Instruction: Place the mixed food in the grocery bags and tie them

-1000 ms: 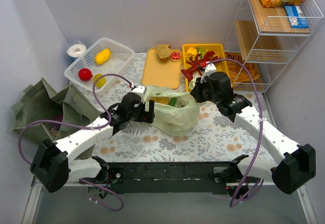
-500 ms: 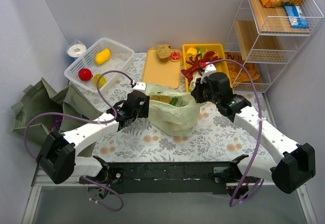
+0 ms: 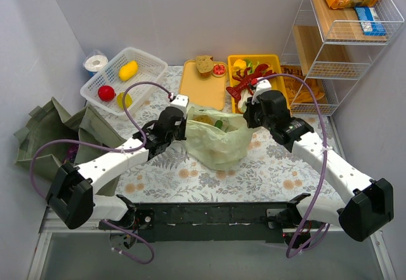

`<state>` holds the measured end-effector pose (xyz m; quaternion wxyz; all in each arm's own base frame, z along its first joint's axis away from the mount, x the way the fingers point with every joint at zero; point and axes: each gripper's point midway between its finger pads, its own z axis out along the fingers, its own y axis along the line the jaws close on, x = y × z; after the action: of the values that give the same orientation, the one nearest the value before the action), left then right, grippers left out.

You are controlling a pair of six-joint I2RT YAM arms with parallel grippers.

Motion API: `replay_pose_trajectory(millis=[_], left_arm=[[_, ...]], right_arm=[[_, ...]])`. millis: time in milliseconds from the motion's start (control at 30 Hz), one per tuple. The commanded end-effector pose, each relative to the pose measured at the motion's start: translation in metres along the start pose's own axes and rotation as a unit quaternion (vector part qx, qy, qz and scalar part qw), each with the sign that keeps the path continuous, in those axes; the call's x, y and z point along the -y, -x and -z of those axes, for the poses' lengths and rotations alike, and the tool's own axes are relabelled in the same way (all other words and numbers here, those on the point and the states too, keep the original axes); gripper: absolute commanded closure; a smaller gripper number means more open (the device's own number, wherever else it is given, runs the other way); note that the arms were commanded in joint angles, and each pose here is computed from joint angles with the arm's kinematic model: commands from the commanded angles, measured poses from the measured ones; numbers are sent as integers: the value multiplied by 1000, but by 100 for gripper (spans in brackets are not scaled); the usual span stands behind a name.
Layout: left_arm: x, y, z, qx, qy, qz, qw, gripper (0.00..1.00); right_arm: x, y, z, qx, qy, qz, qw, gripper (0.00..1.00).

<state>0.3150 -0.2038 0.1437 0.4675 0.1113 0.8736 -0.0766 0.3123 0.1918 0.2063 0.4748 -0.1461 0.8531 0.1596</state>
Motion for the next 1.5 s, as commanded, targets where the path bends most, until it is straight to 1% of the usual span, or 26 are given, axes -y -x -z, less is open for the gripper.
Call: replay_pose_trajectory(millis=[0,67,100,167,200,233,267,333,367,433,467,500,533,567,600,633,667,700,733,800,900,1000,1133,1167,1200,1467], left_arm=[[44,52,36,70,-136,-1,988,100],[57,60,46,77,-174,2,982,100],[70,61,53,72,-213,1,974,100],[82,73,63,79,-247,11,966,100],[89,76,68,77,-267,12,960,100],[94,83,71,82,-280,17,956,100],[97,86,73,82,-291,23,953,100],[101,90,75,80,-310,29,947,100],[102,92,73,79,-312,34,946,100],[100,96,72,76,-325,51,941,100],[99,97,71,73,-329,58,940,100],[97,96,69,69,-332,64,939,100],[92,100,69,67,-345,81,933,100],[90,102,71,68,-354,89,929,100],[87,99,71,65,-361,98,925,100],[79,107,72,74,-367,121,919,100],[79,107,76,70,-384,126,912,100],[77,109,78,76,-392,128,908,100],[74,109,76,74,-392,132,908,100],[74,107,77,67,-396,131,906,100],[72,104,77,60,-398,130,906,100],[71,107,80,64,-403,124,904,100],[69,102,81,50,-404,128,904,100],[69,102,81,50,-404,128,904,100],[69,102,81,50,-404,128,904,100],[69,101,83,45,-412,126,901,100]], right_arm=[[24,33,5,28,-57,28,998,99],[28,42,8,34,-64,43,996,99],[26,55,12,47,-62,47,996,99],[26,62,14,47,-62,61,995,79],[24,73,18,56,-61,62,995,64],[23,76,19,58,-58,64,995,38],[21,76,21,52,-52,69,995,32],[14,83,29,60,-34,68,995,25],[9,90,39,77,-21,66,995,25],[-9,90,49,92,29,69,993,24],[-16,95,63,115,52,70,989,26],[-36,103,72,145,107,78,980,28],[-43,88,70,141,134,82,977,32],[-53,91,80,161,163,87,969,36],[-73,89,87,171,222,100,955,38],[-81,82,86,167,246,101,950,41],[-87,69,79,148,265,100,947,42],[-101,59,79,135,299,104,939,43],[-108,54,76,127,312,109,935,45],[-124,41,65,103,335,116,929,46],[-139,37,53,98,349,123,924,45],[-149,44,42,108,355,134,919,45],[-156,51,25,105,356,143,917,49],[-157,48,18,96,355,142,919,49],[-160,48,16,97,358,157,915,49],[-170,46,-5,88,354,182,913,50]])
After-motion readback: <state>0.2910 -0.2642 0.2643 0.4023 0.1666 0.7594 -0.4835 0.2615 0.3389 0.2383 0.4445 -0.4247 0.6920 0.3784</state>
